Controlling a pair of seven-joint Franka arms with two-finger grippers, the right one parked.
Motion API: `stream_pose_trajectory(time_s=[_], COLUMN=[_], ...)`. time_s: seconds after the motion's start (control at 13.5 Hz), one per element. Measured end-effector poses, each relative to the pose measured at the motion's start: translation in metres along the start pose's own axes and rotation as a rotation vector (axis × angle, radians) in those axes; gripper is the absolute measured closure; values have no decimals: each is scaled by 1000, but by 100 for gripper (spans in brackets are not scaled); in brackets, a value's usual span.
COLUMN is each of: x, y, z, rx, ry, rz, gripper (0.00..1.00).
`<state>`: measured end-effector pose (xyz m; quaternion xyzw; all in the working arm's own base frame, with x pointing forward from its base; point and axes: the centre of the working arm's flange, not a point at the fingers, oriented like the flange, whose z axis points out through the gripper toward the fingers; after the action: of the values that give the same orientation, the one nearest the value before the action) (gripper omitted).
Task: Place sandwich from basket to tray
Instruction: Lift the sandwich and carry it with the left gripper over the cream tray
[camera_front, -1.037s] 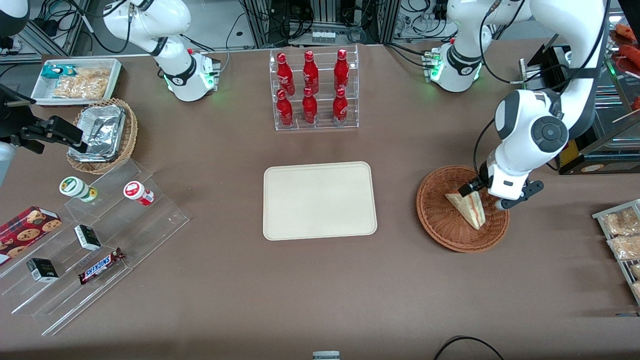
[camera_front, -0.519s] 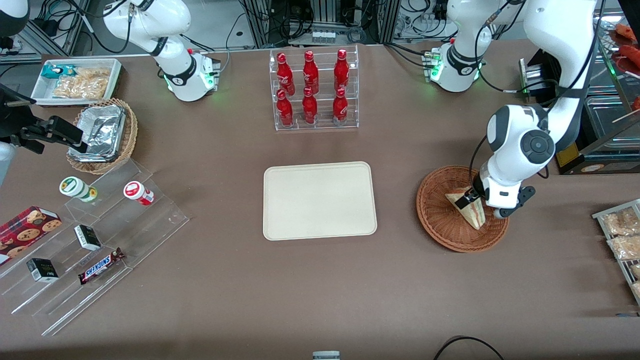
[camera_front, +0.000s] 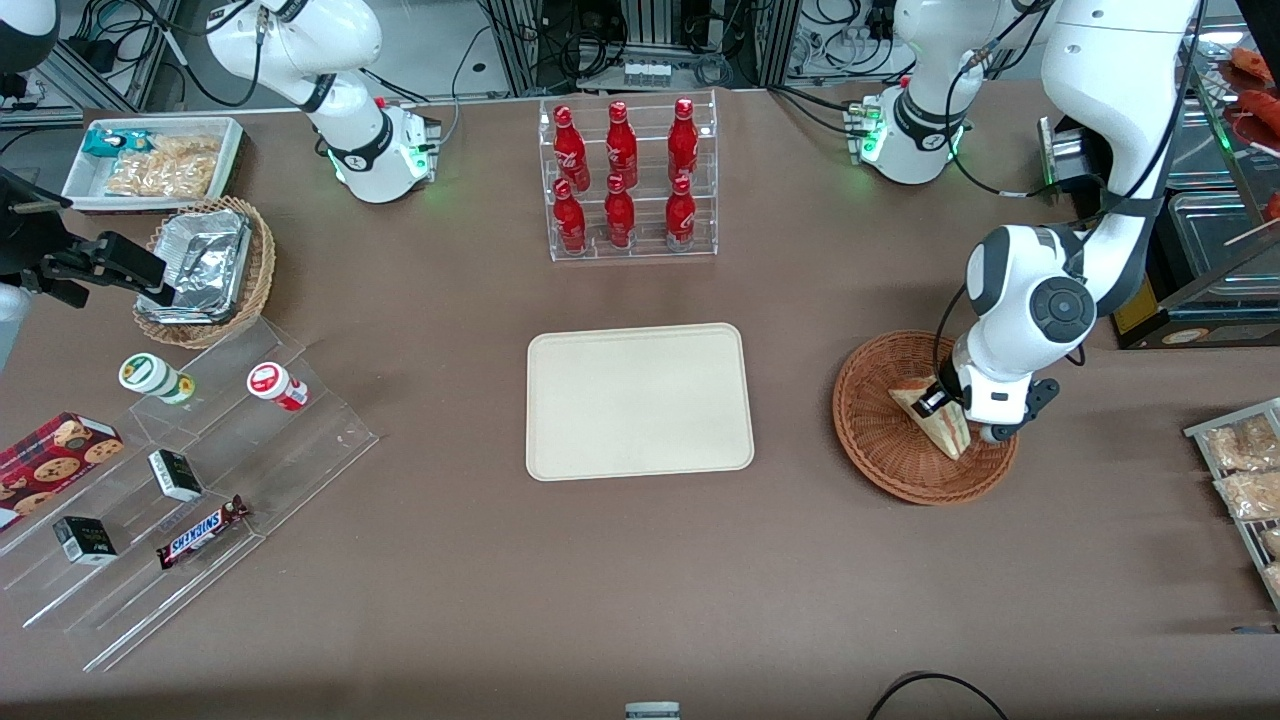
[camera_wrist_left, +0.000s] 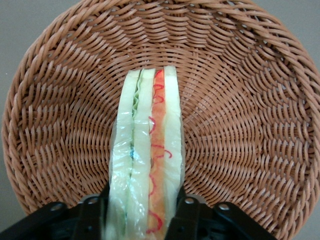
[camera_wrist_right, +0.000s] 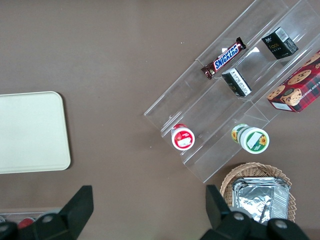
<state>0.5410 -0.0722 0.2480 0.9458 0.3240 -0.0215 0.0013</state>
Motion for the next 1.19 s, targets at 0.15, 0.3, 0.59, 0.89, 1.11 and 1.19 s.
stream_pose_trajectory(time_s=[0.15, 0.3, 0.59, 0.89, 1.11, 1.19], x=[1, 1, -3, -69, -133, -152], y=[2, 5, 27, 90, 152, 171], z=[-3, -8, -53, -66, -62, -61], rx=[-4, 7, 74, 75, 68, 63], ry=[6, 0, -79, -77, -63, -58], rz=[4, 69, 287, 458, 499, 497], gripper=[75, 81, 81, 85, 85, 85])
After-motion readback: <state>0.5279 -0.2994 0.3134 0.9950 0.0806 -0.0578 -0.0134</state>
